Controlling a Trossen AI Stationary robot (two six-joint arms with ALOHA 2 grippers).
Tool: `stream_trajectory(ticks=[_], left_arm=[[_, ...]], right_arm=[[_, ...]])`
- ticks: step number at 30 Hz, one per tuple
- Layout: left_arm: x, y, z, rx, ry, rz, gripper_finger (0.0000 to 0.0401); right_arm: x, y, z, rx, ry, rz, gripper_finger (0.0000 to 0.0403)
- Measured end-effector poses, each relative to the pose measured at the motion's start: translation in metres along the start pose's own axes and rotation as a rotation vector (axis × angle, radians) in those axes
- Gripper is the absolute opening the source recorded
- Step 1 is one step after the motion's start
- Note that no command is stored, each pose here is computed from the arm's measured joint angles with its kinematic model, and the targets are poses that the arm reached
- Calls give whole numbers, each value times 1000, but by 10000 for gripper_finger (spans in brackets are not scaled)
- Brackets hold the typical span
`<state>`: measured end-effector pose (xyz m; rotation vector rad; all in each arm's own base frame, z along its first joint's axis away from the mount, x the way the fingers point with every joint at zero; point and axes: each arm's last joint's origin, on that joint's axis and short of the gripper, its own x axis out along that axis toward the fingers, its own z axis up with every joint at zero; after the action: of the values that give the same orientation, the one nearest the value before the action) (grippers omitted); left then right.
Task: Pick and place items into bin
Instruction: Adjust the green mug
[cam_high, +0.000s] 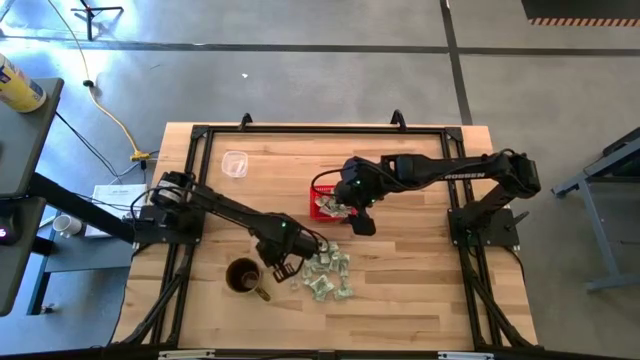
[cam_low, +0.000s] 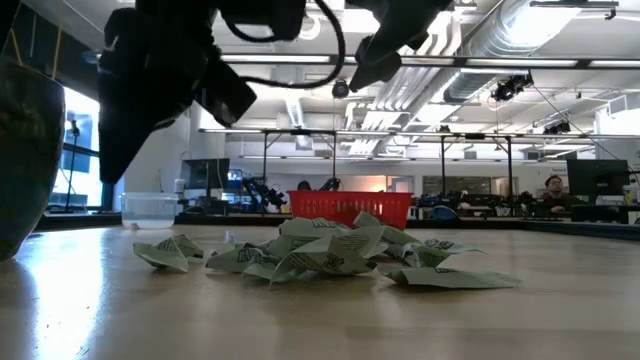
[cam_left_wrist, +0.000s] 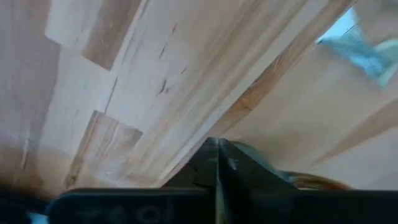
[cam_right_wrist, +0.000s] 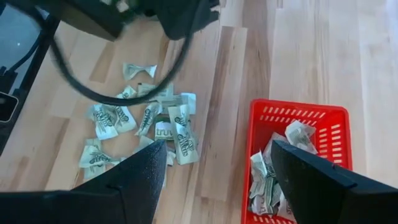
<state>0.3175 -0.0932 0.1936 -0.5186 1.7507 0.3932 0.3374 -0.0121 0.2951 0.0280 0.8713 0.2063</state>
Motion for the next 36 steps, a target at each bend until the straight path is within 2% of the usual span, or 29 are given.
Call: stream_trajectory(ticks=[5, 11, 15, 26, 30, 33, 36], left_arm=[[12, 1, -5, -9, 68, -27, 25], [19, -7, -18, -15, 120, -32, 73], [21, -14, -28, -13, 115, -18, 84], [42, -24, -47, -63, 113, -7, 38], [44, -26, -51, -105, 116, 7, 35], [36, -30, -47, -102, 76, -18, 47], [19, -38, -29, -87, -101, -72, 64]], right_arm=[[0, 0, 2, 12, -17, -1, 279], [0, 0, 4, 6, -44, -15, 279], [0, 0, 5, 6, -44, -15, 279], [0, 1, 5, 7, -43, -13, 279], [1, 2, 5, 4, -42, -10, 279], [1, 3, 5, 1, -42, -8, 279], [1, 3, 5, 0, -42, -9, 279]])
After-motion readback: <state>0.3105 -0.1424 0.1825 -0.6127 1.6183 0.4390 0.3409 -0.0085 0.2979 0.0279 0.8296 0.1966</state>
